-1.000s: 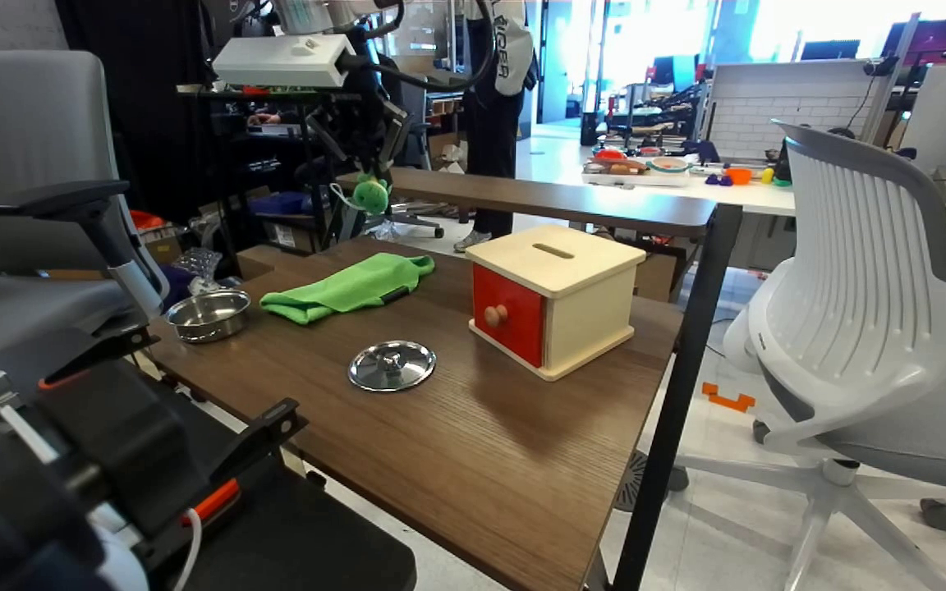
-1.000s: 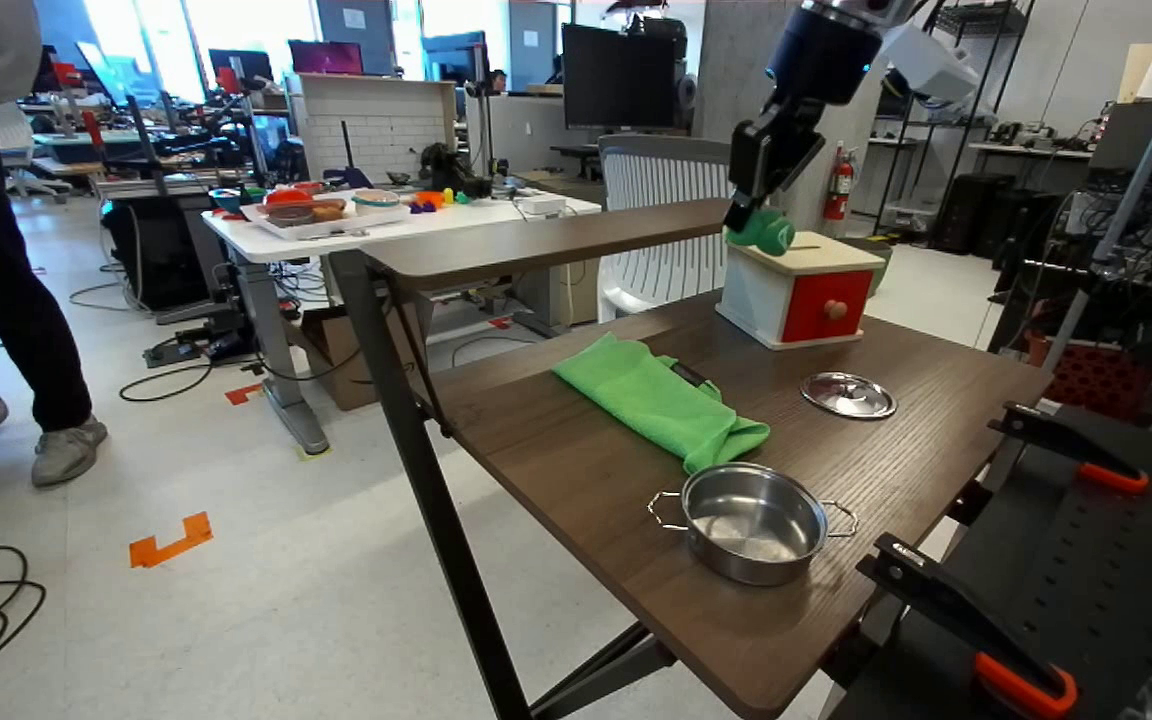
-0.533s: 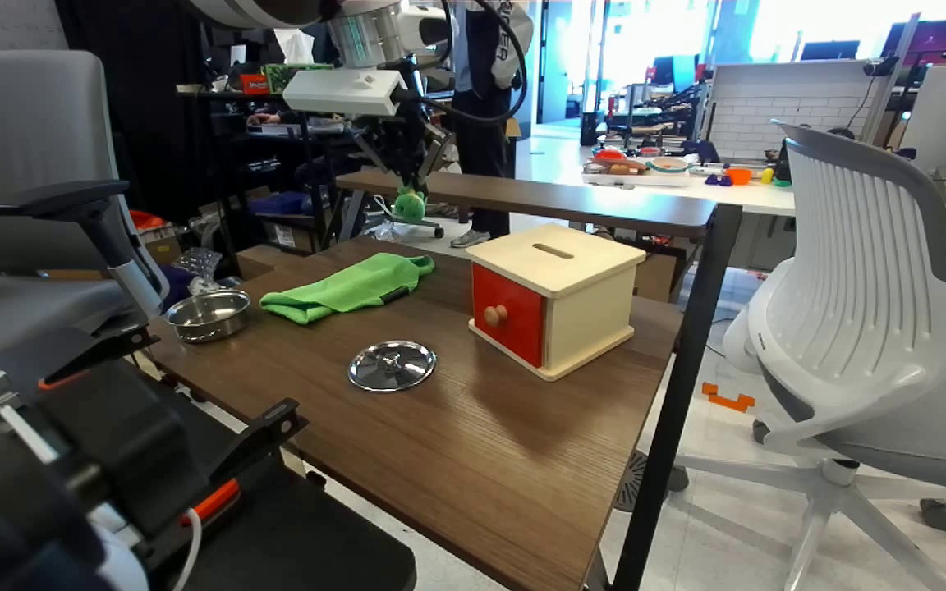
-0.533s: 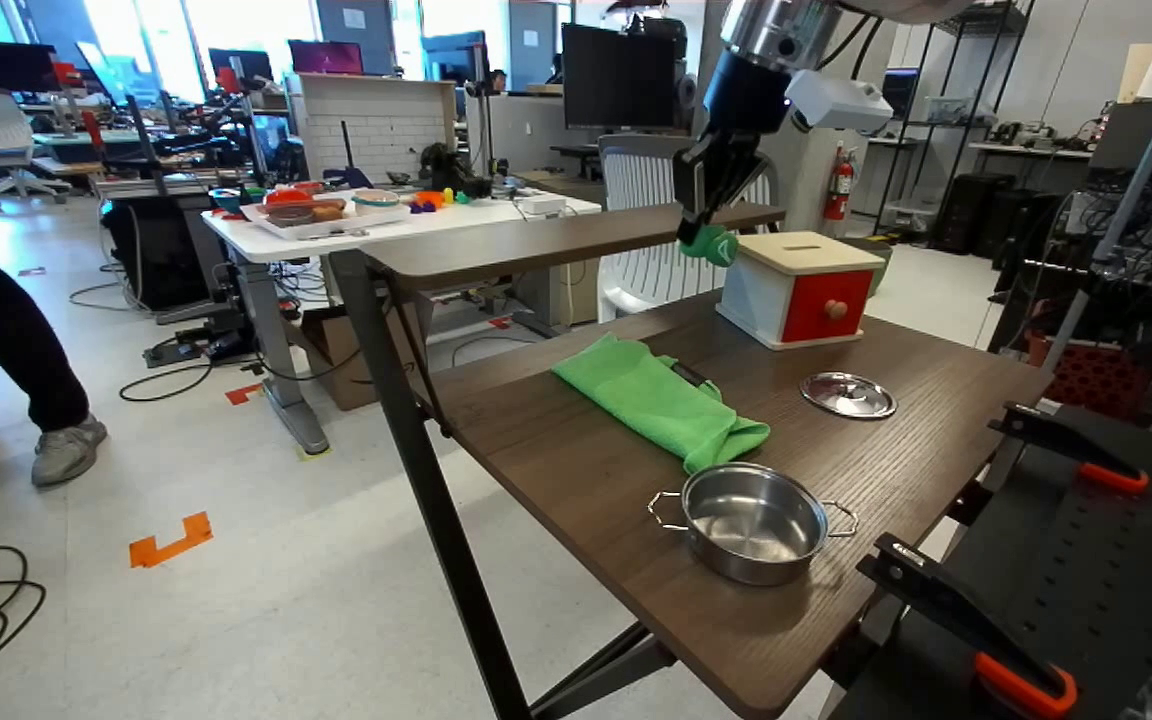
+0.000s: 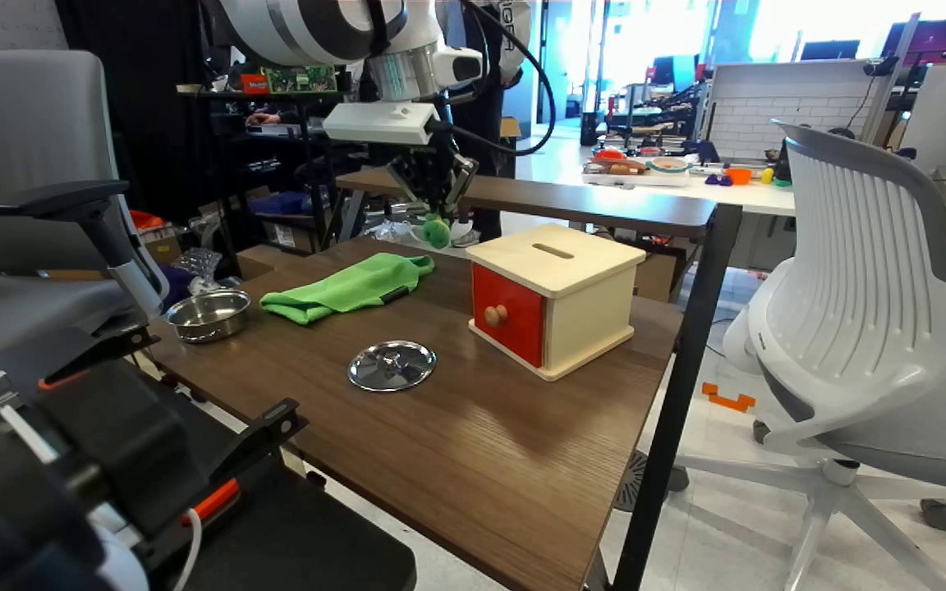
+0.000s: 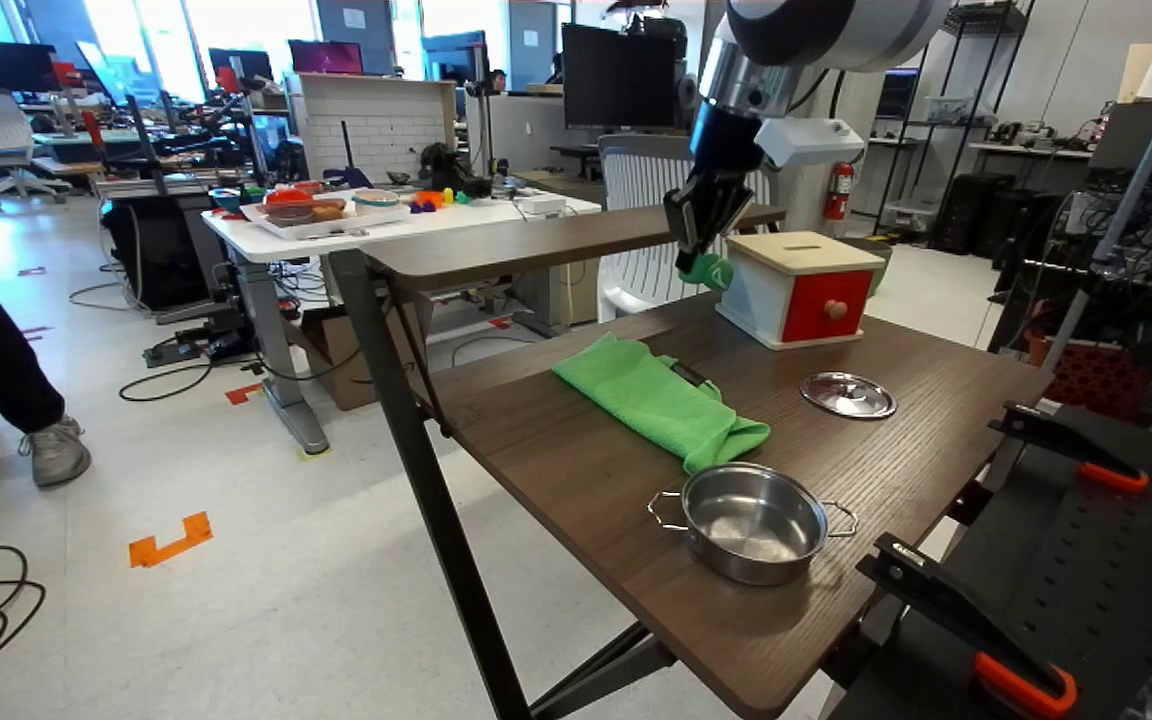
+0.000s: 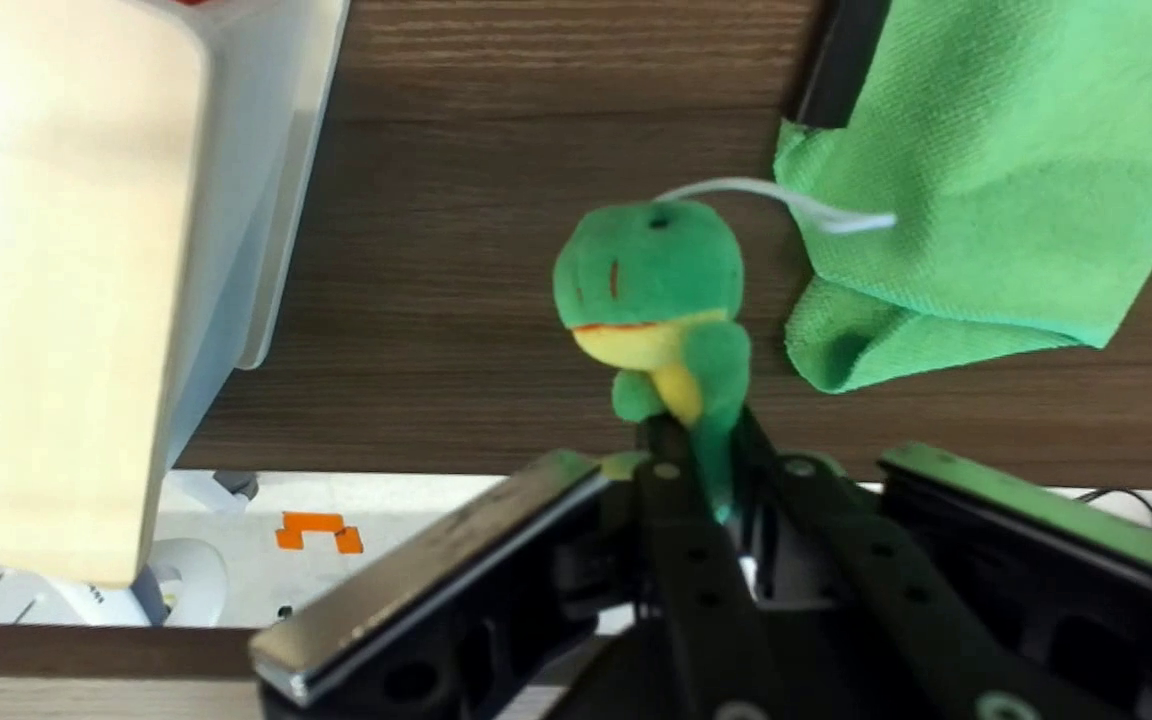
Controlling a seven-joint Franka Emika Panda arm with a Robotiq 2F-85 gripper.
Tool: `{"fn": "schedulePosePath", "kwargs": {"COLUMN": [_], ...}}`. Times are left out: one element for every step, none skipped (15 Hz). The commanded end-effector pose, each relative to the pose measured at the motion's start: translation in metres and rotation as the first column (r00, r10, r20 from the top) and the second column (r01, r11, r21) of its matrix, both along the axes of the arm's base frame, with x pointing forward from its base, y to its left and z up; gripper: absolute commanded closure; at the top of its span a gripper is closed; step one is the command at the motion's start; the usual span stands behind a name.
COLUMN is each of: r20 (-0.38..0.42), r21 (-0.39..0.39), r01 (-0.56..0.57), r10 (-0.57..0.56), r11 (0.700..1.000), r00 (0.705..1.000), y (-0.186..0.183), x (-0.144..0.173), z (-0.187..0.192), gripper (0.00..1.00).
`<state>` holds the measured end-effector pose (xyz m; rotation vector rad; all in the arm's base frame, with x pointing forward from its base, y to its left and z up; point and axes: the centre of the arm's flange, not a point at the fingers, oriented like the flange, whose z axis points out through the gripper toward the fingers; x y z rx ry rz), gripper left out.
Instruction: Move the green object to the left
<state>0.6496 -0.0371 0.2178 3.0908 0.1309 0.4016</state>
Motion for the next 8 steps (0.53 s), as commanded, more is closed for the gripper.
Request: {"fn": "schedulePosePath", "kwargs": {"r20": [-0.05,-0.064,-0.077,-0.098,-0.112,-0.126,-0.137,-0.149], "r21": [-0.032,-0.04,-0.047,-0.052,-0.055,-0.061,-0.066,-0.073], "r01": [0.017,0.017,0.022,0.027,0.033,0.032,0.033,0.031], "r10": [-0.018,-0.02,-0.025,-0.032,-0.039,-0.04,-0.041,-0.042], "r11": [0.999,0.999,0.999,0.998,0.998,0.998,0.997,0.997], "r00": [0.999,0.998,0.997,0.995,0.993,0.991,0.99,0.988], "y": [-0.009,-0.013,-0.016,-0.02,-0.022,-0.026,-0.027,-0.029], "x": [0.012,0.012,0.012,0.013,0.012,0.011,0.009,0.009], "z": [-0.013,-0.019,-0.023,-0.029,-0.034,-0.038,-0.043,-0.047], "gripper": [0.97,0.97,0.97,0.97,0.97,0.97,0.97,0.97]}}
